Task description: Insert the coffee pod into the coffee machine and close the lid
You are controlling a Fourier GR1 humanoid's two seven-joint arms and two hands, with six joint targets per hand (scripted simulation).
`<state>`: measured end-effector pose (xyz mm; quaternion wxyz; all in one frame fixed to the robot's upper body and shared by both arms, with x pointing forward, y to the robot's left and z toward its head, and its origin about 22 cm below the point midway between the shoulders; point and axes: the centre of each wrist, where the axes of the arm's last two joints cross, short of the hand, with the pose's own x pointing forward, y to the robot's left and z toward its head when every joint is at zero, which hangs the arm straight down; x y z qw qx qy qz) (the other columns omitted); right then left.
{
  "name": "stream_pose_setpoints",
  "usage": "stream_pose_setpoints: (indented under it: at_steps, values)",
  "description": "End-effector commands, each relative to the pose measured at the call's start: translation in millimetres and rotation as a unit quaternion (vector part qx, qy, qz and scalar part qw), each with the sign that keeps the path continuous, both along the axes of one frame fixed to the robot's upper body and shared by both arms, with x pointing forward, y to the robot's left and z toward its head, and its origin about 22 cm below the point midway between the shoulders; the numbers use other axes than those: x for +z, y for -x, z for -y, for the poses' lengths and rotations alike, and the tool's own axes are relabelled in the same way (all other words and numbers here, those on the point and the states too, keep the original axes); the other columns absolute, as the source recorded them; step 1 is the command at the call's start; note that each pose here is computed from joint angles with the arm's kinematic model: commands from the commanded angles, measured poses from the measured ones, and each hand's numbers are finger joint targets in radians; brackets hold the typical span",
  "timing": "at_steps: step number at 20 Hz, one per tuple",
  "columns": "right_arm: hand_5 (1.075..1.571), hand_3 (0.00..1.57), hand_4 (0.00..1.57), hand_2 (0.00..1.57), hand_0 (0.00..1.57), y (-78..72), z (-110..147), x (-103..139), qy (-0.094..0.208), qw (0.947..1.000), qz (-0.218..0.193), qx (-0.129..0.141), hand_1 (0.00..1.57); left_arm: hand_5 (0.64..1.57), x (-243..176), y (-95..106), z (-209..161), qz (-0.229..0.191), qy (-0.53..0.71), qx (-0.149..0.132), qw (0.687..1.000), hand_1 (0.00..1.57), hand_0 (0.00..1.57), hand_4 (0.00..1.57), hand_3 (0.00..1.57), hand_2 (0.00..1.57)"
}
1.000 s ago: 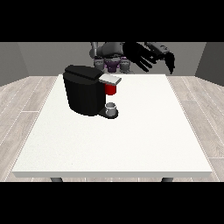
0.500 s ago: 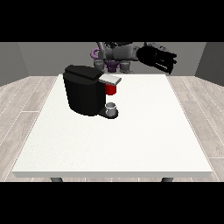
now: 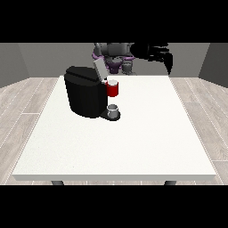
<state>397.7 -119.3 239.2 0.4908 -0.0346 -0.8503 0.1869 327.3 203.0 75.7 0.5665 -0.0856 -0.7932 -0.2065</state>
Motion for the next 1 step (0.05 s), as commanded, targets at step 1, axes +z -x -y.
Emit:
stream_pose_setpoints:
  at_steps: [1]
  values:
    - [1.571,0.00,0.26,0.00,0.00,15.6,-44.2,-30.9,-0.006,0.9980,-0.020,0.060,0.00,1.571,-23.6,4.1,-15.6,-0.028,0.018,0.038,0.999,0.00,0.00,0.27,0.00,0.00]
